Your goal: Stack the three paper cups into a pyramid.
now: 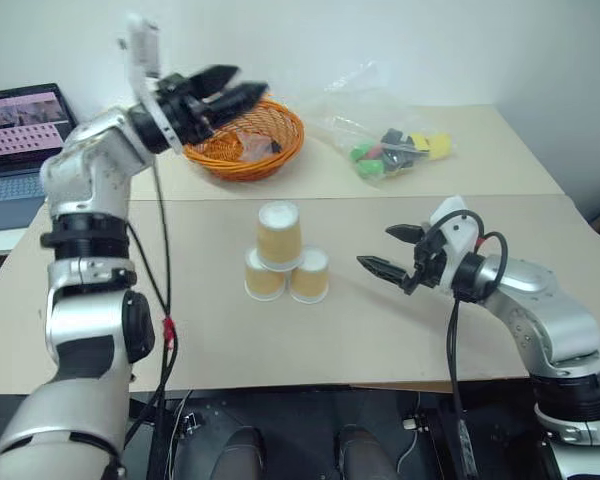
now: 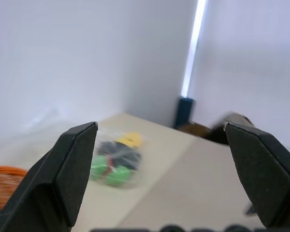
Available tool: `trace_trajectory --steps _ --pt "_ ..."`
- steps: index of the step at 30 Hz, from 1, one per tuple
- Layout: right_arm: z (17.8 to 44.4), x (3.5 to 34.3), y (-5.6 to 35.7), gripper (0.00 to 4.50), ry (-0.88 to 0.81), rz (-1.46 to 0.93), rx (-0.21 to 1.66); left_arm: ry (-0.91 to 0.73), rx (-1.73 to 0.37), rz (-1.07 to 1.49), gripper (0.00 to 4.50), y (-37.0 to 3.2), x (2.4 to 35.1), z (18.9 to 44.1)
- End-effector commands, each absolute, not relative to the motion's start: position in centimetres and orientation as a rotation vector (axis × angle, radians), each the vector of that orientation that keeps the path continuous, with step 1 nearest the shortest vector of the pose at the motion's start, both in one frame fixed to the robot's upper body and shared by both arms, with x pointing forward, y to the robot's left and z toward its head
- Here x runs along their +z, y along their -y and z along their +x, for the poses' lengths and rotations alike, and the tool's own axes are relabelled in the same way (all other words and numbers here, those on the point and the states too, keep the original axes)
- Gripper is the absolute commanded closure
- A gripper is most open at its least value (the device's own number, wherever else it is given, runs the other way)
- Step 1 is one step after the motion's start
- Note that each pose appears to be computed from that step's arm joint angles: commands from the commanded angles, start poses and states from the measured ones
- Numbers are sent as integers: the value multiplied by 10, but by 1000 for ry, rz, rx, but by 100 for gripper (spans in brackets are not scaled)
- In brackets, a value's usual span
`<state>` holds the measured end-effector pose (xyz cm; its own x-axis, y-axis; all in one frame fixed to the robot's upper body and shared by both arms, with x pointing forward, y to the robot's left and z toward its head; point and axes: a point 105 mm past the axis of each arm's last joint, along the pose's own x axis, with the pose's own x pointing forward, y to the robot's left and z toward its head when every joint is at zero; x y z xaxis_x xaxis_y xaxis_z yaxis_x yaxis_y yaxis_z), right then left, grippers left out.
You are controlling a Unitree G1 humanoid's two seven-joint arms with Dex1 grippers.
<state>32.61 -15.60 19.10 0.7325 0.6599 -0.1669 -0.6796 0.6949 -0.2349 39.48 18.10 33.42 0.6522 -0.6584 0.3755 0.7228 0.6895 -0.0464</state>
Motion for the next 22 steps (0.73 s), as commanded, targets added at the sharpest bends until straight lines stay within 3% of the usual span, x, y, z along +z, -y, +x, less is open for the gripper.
trace_trajectory --steps 1,2,6,8,16,22 --pt "327 209 179 0 -31 -310 681 422 -558 -279 2 -225 338 371" --pt "330 208 186 0 -43 -312 647 414 -494 -285 2 -237 329 368" --pt "372 194 249 0 -96 -351 219 343 -28 -353 2 -317 265 351" --pt "381 191 259 0 -75 -320 118 292 135 -296 2 -338 235 340" --pt "399 159 274 0 -53 -183 -31 195 360 -206 2 -361 162 313" --pt "402 144 282 0 -38 -196 -70 233 404 -148 2 -363 159 310"
